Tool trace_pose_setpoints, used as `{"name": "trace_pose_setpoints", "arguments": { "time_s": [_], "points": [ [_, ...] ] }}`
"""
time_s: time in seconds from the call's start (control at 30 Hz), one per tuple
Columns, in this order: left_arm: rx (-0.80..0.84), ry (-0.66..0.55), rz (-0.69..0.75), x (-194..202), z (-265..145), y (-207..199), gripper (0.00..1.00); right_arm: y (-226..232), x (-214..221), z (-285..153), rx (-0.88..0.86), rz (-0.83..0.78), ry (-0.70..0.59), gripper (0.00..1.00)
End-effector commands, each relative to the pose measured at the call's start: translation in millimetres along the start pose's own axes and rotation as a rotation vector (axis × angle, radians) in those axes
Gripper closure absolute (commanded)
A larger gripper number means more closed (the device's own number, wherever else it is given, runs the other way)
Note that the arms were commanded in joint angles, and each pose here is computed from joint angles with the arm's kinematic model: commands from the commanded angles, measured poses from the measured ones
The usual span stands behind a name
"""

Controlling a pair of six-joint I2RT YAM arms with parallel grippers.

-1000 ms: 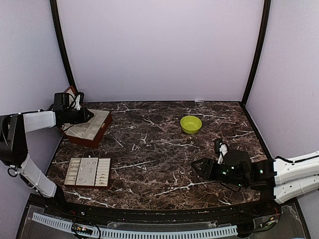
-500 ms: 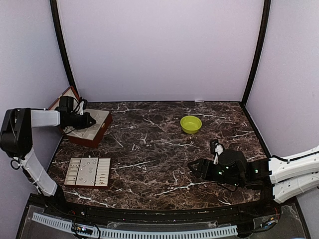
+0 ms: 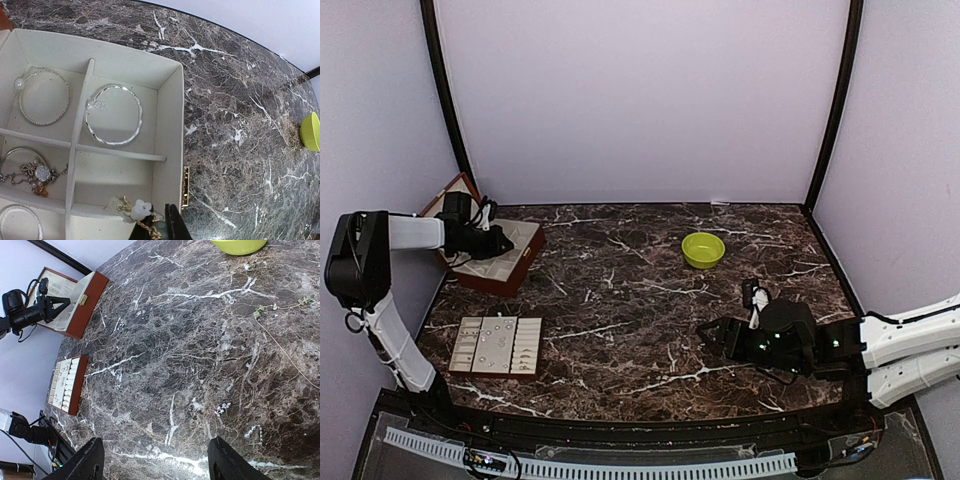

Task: Organize the mixed jewelry
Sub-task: Place the bracelet in the larger divider.

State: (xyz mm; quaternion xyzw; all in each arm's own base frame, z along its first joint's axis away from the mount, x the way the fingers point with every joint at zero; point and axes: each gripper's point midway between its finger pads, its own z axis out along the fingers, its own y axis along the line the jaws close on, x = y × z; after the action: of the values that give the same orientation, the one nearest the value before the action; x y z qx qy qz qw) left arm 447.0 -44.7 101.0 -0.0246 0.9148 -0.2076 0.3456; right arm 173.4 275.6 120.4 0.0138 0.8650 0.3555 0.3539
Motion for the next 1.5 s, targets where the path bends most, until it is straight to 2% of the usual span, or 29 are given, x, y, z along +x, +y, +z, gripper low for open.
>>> {"name": "trace_pose_setpoints", "arguments": {
  "time_s": [0.0,0.63,1.0,1.27,1.47],
  "points": [
    [0.000,-0.006,0.005,-11.2,2.1,1.2,1.00,12.8,-14.9,-5.2,-0.035,0.033,-0.040,0.28],
    [-0.026,0.061,-0.006,0.2,15.0,11.8,0.97,3.6,-11.8,-6.8,-0.020,0.062,-0.041,0.27],
    [-0.032,0.059,-0.007,-2.2,13.1,11.6,0.78,0.5,-10.9,-7.4,-0.011,0.066,-0.040,0.28],
    [-0.029,0.045,-0.005,-6.5,8.8,8.2,0.75,-0.1,-11.7,-8.4,-0.009,0.067,-0.043,0.28],
    [-0.014,-0.031,0.017,-20.8,-6.9,-1.3,0.69,-0.9,-13.2,-9.9,-0.002,0.065,-0.046,0.28]
  ]
}}
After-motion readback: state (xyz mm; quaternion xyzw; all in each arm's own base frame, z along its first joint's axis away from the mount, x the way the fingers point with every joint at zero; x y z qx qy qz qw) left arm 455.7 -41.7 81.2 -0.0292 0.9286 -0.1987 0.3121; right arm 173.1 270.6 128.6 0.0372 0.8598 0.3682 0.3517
